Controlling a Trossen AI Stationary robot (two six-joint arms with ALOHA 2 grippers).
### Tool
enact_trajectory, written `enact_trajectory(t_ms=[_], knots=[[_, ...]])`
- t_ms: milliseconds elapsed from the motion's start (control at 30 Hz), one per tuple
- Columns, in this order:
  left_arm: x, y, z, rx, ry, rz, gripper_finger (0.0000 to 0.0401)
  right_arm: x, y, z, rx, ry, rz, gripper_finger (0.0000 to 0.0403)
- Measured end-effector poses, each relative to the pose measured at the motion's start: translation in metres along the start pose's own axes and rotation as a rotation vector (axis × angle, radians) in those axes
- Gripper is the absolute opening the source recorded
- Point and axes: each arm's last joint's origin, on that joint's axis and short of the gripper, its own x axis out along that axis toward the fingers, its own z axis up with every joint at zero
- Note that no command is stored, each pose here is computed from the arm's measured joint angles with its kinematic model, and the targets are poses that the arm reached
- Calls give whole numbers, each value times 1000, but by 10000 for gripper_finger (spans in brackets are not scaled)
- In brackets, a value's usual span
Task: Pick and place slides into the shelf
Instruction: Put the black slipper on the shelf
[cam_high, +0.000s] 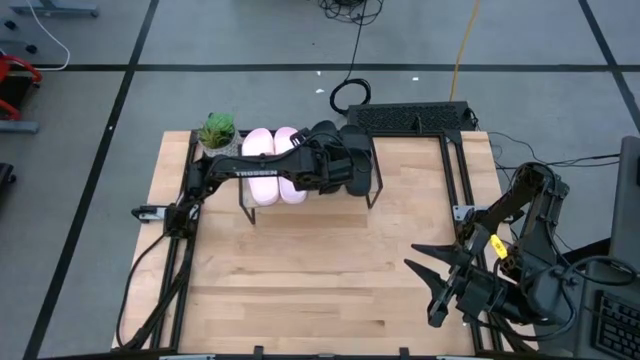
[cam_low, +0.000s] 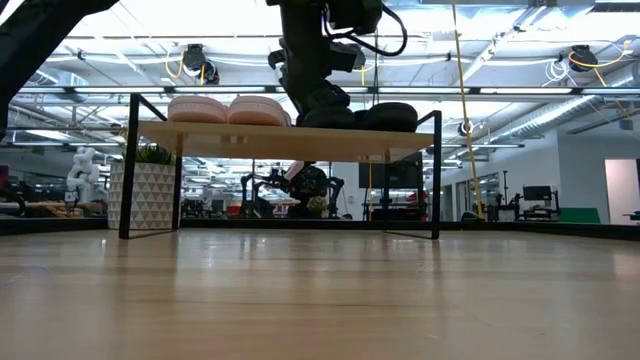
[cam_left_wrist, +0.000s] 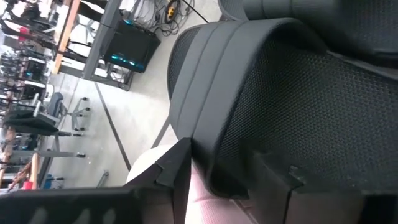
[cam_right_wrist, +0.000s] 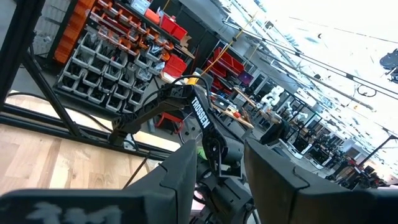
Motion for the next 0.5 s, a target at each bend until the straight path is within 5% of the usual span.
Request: enact_trajectory(t_ms=[500], knots=[[-7, 5, -1, 17, 24, -81, 154, 0, 1, -1, 15, 2, 2, 123]])
